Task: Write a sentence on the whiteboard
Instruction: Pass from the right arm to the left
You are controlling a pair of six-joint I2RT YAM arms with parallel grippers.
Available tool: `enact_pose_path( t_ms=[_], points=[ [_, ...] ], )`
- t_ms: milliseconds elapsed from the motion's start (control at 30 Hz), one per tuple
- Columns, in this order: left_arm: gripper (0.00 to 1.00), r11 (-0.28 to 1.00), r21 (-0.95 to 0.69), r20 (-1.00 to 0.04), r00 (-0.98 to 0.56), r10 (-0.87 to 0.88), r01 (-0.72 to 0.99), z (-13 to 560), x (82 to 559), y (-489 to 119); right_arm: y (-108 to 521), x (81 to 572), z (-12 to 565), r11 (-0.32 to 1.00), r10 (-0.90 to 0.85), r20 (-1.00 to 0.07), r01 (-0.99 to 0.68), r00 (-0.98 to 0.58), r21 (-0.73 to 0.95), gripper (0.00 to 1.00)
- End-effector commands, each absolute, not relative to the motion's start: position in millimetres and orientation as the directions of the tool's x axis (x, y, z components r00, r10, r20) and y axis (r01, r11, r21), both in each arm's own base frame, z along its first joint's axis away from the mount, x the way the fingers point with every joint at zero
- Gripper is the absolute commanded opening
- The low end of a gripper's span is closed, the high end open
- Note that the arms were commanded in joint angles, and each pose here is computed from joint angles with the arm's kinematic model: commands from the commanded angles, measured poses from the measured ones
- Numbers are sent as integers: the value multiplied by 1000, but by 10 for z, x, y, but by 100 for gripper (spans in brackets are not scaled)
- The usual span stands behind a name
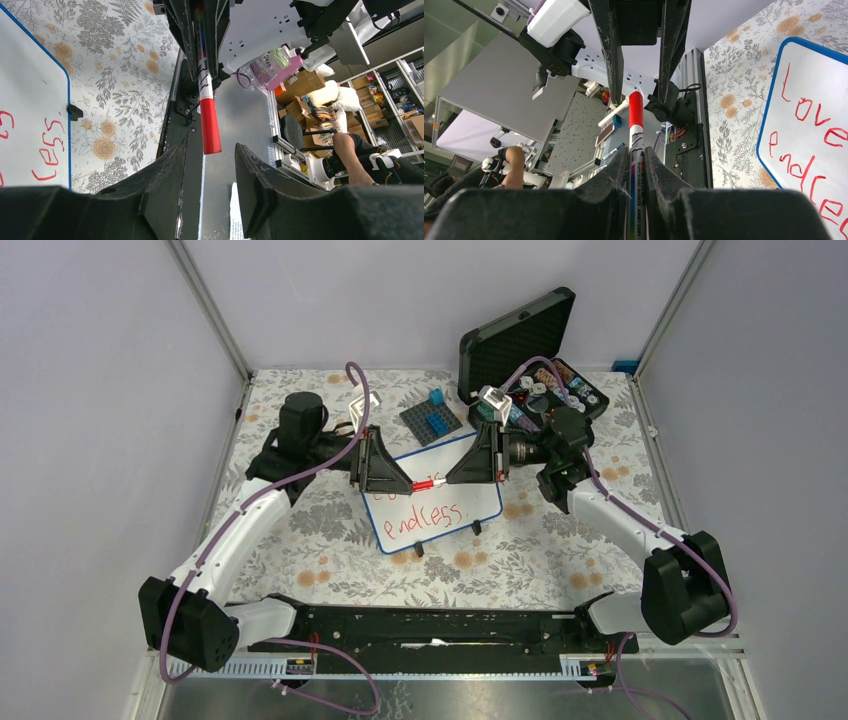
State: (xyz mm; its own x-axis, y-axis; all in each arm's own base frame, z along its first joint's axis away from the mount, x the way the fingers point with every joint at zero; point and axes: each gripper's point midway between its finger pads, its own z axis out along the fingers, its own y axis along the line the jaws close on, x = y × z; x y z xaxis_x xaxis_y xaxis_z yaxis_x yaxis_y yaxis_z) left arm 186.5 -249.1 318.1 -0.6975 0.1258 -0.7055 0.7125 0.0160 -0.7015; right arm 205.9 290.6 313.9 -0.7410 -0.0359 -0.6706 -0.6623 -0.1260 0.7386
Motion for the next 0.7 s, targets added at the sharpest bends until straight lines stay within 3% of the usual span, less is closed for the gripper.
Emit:
enact_pose_path(
  t_ms=[0, 567, 667],
  points=[
    [44, -15, -676, -733, -669, 124, 737, 3233, 1831, -2507, 2926, 1961, 3229, -157, -41, -723, -710, -689, 686, 0],
    [40, -9, -682, -725, -674, 142, 731, 3106, 1803, -2578, 3051, 1970, 3145, -136, -62, -718, -707, -693, 694, 0],
    [35, -6, -684, -722, -676, 146, 730, 3071, 1799, -2591, 3067, 1971, 3141, -136, -65, -716, -705, -695, 696, 0]
  ],
)
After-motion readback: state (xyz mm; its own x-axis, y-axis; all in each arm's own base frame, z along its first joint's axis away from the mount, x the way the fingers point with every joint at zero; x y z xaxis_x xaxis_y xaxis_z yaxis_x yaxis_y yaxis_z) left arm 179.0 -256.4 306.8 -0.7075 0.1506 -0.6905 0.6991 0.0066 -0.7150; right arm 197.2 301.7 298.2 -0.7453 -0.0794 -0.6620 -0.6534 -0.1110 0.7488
